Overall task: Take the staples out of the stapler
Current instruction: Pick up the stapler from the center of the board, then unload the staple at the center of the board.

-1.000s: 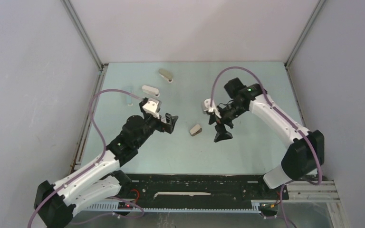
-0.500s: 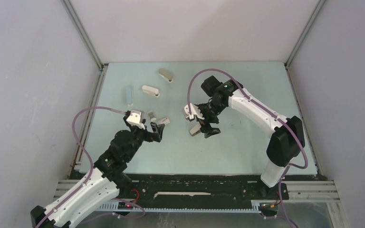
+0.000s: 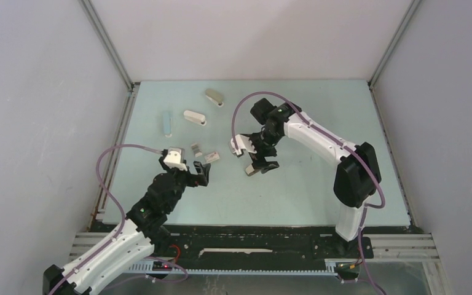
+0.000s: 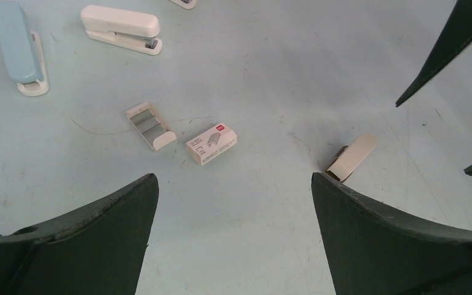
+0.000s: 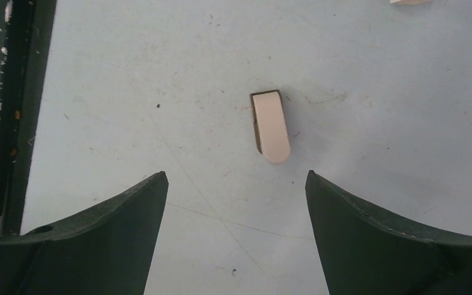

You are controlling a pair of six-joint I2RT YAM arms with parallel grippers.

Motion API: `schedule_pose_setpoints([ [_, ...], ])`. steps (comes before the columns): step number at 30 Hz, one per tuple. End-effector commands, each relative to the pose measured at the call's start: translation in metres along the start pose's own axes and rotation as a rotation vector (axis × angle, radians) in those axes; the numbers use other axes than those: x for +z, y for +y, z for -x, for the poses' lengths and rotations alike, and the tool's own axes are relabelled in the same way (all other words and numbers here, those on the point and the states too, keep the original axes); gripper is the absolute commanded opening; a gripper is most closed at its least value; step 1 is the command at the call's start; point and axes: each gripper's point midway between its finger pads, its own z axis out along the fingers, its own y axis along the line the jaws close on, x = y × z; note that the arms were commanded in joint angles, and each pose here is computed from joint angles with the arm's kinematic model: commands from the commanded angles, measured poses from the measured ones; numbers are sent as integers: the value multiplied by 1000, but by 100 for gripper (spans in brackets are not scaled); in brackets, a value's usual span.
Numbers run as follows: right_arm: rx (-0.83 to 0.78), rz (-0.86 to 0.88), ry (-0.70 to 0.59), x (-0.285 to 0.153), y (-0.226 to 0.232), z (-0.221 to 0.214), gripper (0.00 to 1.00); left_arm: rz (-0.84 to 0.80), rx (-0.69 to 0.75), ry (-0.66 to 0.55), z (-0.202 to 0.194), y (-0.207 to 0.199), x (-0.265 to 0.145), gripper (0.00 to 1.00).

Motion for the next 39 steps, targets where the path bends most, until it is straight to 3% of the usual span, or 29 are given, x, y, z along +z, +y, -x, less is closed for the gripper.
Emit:
schedule_pose_setpoints([
  [1,-50,-30,35,-1,-16,7,92,20,-61,-75,12,4,0,100],
  [17,-59,-43,211,49,-52,-32,82,18,-146,-112,9,9,-12,96],
  [31,-110,11,235,72,-33,-43,57,34,-210,-96,-5,16,-23,92],
  [39,-85,-8,220,67,-33,-39,27,25,-215,-99,-5,14,-22,90],
])
